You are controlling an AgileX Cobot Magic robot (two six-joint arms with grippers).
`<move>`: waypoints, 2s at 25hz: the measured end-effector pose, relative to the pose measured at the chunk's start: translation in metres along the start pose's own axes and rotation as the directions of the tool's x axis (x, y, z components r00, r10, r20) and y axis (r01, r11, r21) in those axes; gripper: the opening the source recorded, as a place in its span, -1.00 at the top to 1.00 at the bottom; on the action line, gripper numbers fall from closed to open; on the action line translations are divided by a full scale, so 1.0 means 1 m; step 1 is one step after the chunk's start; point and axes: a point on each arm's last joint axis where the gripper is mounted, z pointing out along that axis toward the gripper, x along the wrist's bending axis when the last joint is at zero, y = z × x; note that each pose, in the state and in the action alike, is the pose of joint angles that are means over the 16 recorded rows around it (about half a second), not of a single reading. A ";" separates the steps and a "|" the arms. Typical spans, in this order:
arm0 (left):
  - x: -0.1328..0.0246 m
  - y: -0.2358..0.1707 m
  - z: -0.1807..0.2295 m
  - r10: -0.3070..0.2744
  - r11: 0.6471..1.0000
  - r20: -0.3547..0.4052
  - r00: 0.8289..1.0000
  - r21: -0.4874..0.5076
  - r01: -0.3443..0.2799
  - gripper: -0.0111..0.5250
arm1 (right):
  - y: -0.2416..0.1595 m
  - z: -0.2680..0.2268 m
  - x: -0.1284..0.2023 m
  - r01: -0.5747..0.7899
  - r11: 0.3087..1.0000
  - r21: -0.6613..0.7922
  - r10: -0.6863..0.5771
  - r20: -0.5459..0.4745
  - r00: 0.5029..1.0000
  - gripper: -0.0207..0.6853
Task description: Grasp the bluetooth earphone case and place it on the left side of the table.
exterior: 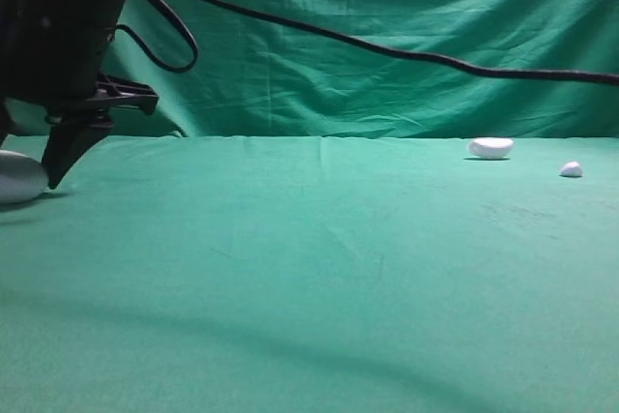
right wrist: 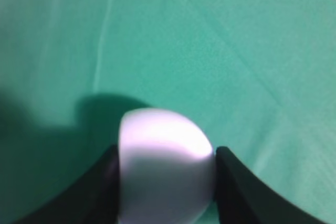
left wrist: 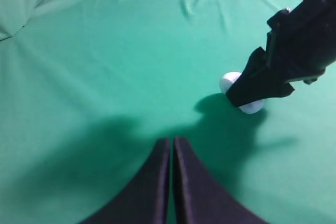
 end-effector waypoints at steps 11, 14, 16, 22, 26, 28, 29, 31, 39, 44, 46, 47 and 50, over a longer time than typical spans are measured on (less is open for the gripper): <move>0.000 0.000 0.000 0.000 1.000 0.000 1.000 0.000 0.000 0.96 | 0.033 -0.116 -0.027 -0.095 0.994 -0.054 0.096 0.026 0.995 0.18; 0.000 0.000 0.000 0.000 1.000 0.000 1.000 0.000 0.000 0.96 | 0.035 -0.155 -0.042 -0.149 0.986 -0.076 0.153 0.041 0.987 0.52; 0.000 0.000 0.000 0.000 1.000 0.000 1.000 0.000 0.000 0.96 | 0.035 -0.180 -0.050 -0.185 0.978 -0.092 0.190 0.052 0.980 0.72; 0.000 0.000 0.000 0.000 1.000 0.000 1.000 0.000 0.000 0.96 | 0.022 -0.247 -0.064 -0.264 0.956 -0.129 0.276 0.080 0.958 0.94; 0.000 0.000 0.000 0.000 1.000 0.000 1.000 0.000 0.000 0.96 | 0.003 -0.284 -0.060 -0.275 0.953 -0.125 0.289 0.102 0.952 0.94; 0.000 0.000 0.000 0.000 1.000 0.000 1.000 0.000 0.000 0.96 | -0.011 -0.301 -0.055 -0.274 0.955 -0.115 0.287 0.115 0.951 0.94; 0.000 0.000 0.000 0.000 1.000 0.000 1.000 0.000 0.000 0.96 | -0.019 -0.309 -0.053 -0.273 0.956 -0.109 0.286 0.121 0.951 0.94; 0.000 0.000 0.000 0.000 1.000 0.000 1.000 0.000 0.000 0.96 | -0.038 -0.324 -0.047 -0.272 0.957 -0.099 0.283 0.132 0.950 0.94; 0.000 0.000 0.000 0.000 1.000 0.000 1.000 0.000 0.000 0.96 | -0.132 -0.370 -0.024 -0.250 0.957 -0.148 0.273 0.162 0.948 0.94; 0.000 0.000 0.000 0.000 1.000 0.000 1.000 0.000 0.000 0.96 | -0.189 -0.389 -0.009 -0.223 0.936 -0.273 0.272 0.153 0.950 0.94; 0.000 0.000 0.000 0.000 1.000 0.000 1.000 0.000 0.000 0.96 | -0.208 -0.395 -0.004 -0.212 0.921 -0.327 0.272 0.147 0.951 0.94; 0.000 0.000 0.000 0.000 1.000 0.000 1.000 0.000 0.000 0.96 | -0.216 -0.398 -0.002 -0.207 0.914 -0.350 0.271 0.145 0.952 0.94; 0.000 0.000 0.000 0.000 1.000 0.000 1.000 0.000 0.000 0.96 | -0.239 -0.405 0.004 -0.192 0.893 -0.407 0.268 0.139 0.953 0.94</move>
